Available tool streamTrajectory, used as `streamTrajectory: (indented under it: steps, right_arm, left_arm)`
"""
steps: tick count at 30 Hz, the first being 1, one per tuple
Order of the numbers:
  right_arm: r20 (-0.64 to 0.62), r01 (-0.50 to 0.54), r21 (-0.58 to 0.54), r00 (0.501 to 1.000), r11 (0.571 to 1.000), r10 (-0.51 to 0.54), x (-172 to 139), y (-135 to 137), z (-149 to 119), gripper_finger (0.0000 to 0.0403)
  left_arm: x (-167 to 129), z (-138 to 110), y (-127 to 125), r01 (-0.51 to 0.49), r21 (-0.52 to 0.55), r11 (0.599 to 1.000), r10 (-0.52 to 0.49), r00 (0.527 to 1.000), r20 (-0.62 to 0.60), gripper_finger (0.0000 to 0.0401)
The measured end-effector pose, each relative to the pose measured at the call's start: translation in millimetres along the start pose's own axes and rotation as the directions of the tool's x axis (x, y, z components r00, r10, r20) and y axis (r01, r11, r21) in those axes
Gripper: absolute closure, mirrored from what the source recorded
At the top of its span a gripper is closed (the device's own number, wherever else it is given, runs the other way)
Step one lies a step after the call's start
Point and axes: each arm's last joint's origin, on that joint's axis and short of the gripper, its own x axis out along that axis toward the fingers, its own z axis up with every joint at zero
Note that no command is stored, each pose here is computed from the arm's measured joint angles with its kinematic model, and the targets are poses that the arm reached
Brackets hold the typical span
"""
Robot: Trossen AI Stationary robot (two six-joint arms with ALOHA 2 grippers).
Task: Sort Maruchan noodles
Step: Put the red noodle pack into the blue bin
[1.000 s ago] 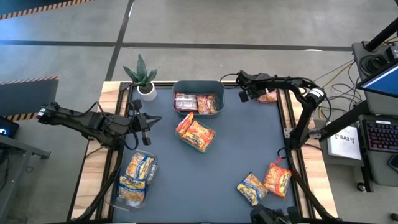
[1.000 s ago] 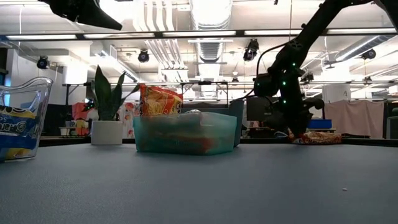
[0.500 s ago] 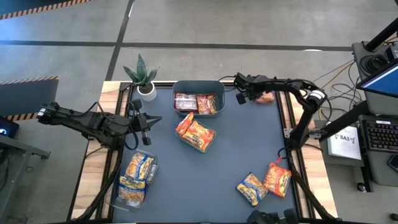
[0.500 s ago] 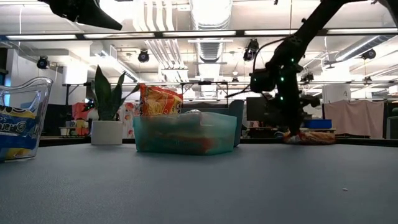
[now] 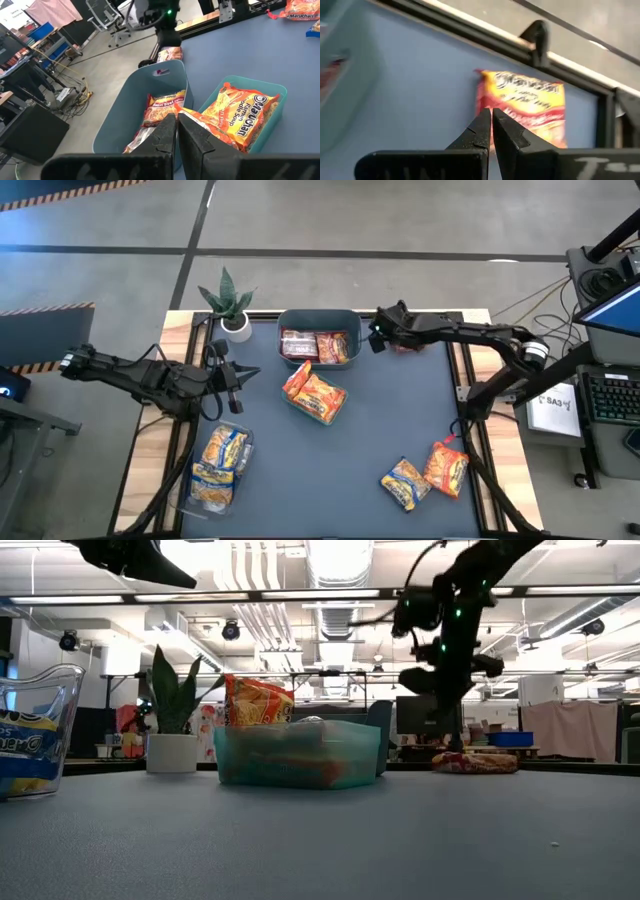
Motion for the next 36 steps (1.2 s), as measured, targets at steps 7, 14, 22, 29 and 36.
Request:
streamTrajectory:
  steps: [7, 14, 22, 29, 36]
  right_arm:
    - [-0.032, -0.033, 0.021, 0.999, 0.999, 0.034, -1.9, 7.4, -18.6, 0.0394]
    - [-0.088, 0.036, 0.091, 0.996, 0.995, -0.028, 20.4, -5.2, -21.5, 0.0348]
    - [-0.106, -0.003, 0.107, 0.994, 0.994, 0.014, 46.7, -13.9, -9.3, 0.0219]
    - [-0.125, 0.017, 0.05, 0.992, 0.999, -0.01, 76.5, -7.7, -11.0, 0.0157]
    - [-0.119, 0.098, 0.002, 0.988, 0.995, -0.097, 94.0, -1.8, -17.0, 0.0157]
  left_arm:
    - [0.1, 0.0, -0.1, 0.003, 0.0, 1.0, -0.003, 1.0, 0.0, 0.0401]
    - [0.1, 0.3, -0.1, 0.001, 0.001, 1.0, -0.001, 1.0, 0.003, 0.0401]
    - [0.1, 2.6, 0.5, -0.004, 0.018, 1.0, 0.004, 1.0, 0.023, 0.0401]
    - [0.1, 3.2, 0.6, -0.006, 0.025, 1.0, 0.005, 1.0, 0.028, 0.0401]
    - [0.1, 3.2, 0.7, -0.007, 0.033, 0.999, 0.006, 1.0, 0.028, 0.0401]
